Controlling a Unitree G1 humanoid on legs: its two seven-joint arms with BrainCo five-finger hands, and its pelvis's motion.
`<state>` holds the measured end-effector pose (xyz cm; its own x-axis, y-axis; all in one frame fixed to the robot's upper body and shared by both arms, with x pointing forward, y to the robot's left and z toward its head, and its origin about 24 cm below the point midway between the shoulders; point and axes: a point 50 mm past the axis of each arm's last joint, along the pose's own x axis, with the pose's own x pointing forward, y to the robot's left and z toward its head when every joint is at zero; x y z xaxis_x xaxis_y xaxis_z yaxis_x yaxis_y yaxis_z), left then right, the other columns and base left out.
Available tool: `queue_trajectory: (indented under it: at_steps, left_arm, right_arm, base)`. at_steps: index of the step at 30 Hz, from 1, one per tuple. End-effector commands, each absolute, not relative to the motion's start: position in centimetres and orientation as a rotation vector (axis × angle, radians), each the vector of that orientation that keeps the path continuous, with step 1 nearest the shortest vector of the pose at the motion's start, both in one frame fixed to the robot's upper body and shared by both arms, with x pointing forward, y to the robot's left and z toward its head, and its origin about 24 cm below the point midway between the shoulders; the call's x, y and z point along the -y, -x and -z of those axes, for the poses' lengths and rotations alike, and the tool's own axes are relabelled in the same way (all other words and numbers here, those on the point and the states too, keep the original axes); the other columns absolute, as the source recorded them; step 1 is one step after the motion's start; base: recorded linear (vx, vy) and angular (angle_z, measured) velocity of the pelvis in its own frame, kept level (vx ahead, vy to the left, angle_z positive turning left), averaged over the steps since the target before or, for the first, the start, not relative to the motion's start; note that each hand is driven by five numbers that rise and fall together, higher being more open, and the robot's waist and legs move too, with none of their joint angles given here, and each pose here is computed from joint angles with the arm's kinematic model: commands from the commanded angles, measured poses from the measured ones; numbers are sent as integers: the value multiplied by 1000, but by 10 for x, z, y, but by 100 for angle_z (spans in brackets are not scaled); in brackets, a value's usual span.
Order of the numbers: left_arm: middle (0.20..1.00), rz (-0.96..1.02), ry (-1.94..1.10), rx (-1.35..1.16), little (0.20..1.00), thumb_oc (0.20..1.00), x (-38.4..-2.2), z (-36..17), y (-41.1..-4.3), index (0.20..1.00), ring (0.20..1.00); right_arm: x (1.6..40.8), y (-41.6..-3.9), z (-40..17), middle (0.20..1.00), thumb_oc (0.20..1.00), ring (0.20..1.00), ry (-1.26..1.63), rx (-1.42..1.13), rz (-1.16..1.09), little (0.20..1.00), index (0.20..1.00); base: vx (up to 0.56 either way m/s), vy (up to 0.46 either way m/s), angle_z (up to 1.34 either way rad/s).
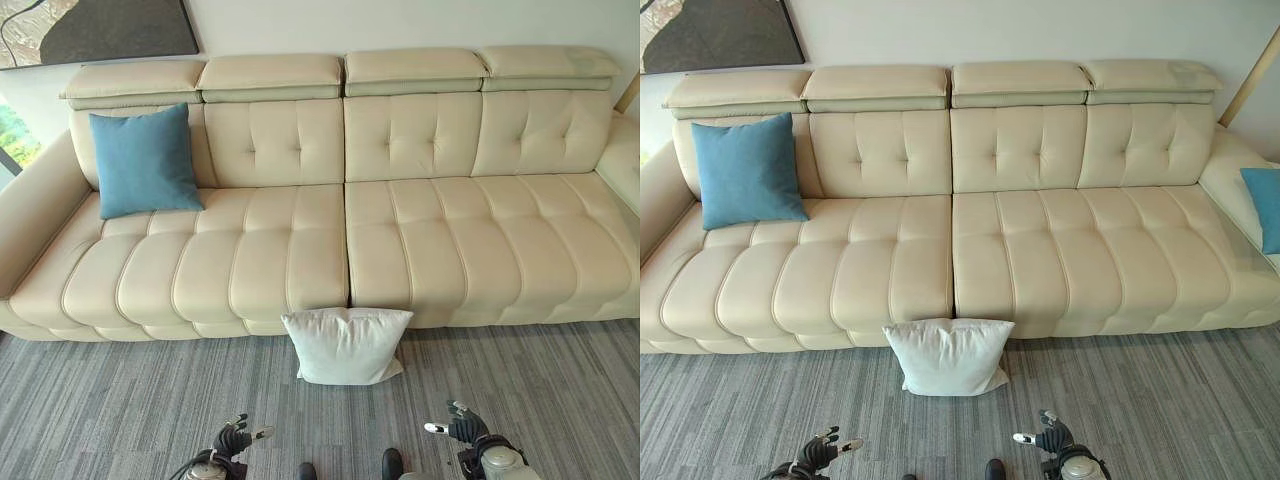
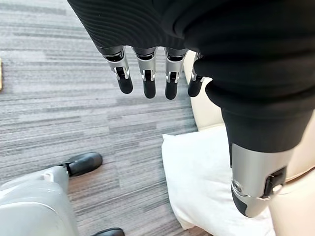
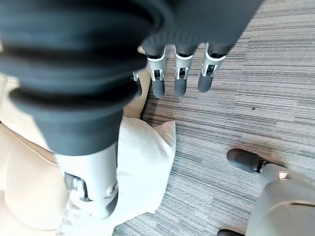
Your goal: Pick up all the scattered cushions and arrange them neatly on the sofa.
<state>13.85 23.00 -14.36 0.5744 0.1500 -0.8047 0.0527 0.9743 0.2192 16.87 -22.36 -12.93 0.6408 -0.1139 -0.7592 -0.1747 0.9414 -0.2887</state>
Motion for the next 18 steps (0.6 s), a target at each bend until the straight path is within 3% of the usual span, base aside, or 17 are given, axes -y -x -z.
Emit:
queue_trajectory:
  at_steps: [1,5,8,18]
  left_arm:
    - [1000,-56,-322,-766,1000,1000,-236,112,-205,1000,1000]
    - [1000,-119,-423,-606,1000,1000,-263,67,-258,1000,1000]
    - [1000,-161,-500,-537,1000,1000,-282,39,-281,1000,1000]
    - [1000,-250,-583,-426,1000,1000,-303,0,-306,1000,1000]
  right_arm:
    - [227,-242,84,1000,1000,1000,430,-633,-3,1000,1000]
    - [228,-307,26,1000,1000,1000,515,-418,33,1000,1000]
    - [229,-332,-4,1000,1000,1000,537,-324,66,1000,1000]
    - [213,-351,-26,1000,1000,1000,510,-226,78,1000,1000]
  base:
    - [-233,-33,-6]
    - [-168,-28,-5]
    - [-52,-11,-2]
    - [36,-35,-1]
